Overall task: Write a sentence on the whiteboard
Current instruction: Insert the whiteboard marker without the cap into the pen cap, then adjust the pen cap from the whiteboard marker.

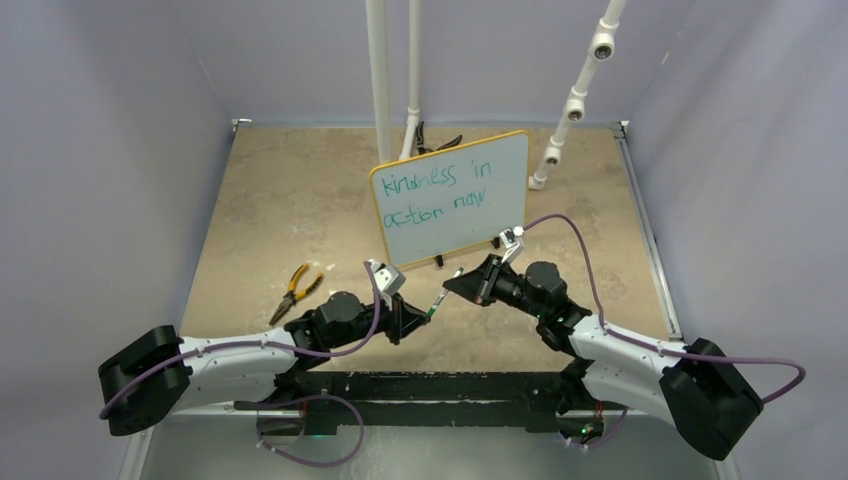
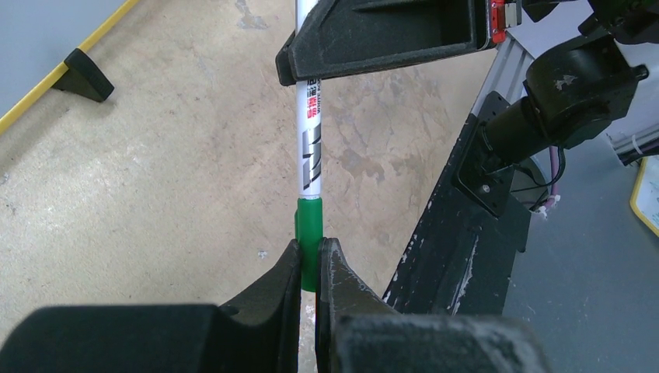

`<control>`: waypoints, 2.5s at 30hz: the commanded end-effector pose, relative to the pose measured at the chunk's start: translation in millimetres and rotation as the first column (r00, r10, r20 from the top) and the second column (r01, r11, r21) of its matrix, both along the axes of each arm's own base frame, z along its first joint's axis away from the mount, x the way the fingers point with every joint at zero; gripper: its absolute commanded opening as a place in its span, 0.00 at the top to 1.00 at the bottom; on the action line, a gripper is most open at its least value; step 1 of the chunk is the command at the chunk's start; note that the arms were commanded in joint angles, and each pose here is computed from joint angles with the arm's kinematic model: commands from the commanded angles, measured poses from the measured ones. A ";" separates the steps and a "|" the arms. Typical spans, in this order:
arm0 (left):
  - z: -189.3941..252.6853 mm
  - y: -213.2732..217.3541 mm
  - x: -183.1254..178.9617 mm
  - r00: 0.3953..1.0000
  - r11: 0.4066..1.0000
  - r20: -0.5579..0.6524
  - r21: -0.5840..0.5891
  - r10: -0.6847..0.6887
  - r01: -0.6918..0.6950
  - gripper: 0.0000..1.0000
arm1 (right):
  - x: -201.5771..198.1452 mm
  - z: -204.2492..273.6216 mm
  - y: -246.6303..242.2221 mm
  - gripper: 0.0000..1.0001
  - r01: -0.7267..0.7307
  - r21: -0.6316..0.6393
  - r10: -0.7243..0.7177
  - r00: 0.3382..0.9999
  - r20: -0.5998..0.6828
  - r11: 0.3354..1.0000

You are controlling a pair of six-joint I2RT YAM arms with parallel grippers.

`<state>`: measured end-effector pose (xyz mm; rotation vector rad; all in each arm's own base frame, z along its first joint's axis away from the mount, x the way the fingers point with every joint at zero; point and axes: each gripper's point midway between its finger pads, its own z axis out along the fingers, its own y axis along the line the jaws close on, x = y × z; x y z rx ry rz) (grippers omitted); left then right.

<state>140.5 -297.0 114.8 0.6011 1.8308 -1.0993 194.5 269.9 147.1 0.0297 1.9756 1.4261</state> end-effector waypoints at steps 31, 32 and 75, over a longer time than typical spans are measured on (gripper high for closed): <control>10.9 -7.3 -4.4 0.995 0.999 -0.102 0.050 -0.013 0.018 0.37 | -8.7 1.6 -2.4 1.00 -0.024 -0.022 0.025 1.000 0.015 0.999; 8.4 -8.5 -4.3 0.994 0.998 -0.106 0.060 -0.016 0.022 0.37 | -9.0 1.7 -2.2 1.00 -0.027 -0.022 0.027 1.000 0.015 0.999; 15.3 -29.2 2.2 0.997 0.999 -0.062 0.024 -0.039 0.041 1.00 | -27.9 -22.1 5.7 1.00 -0.125 -0.118 0.131 0.990 0.046 0.985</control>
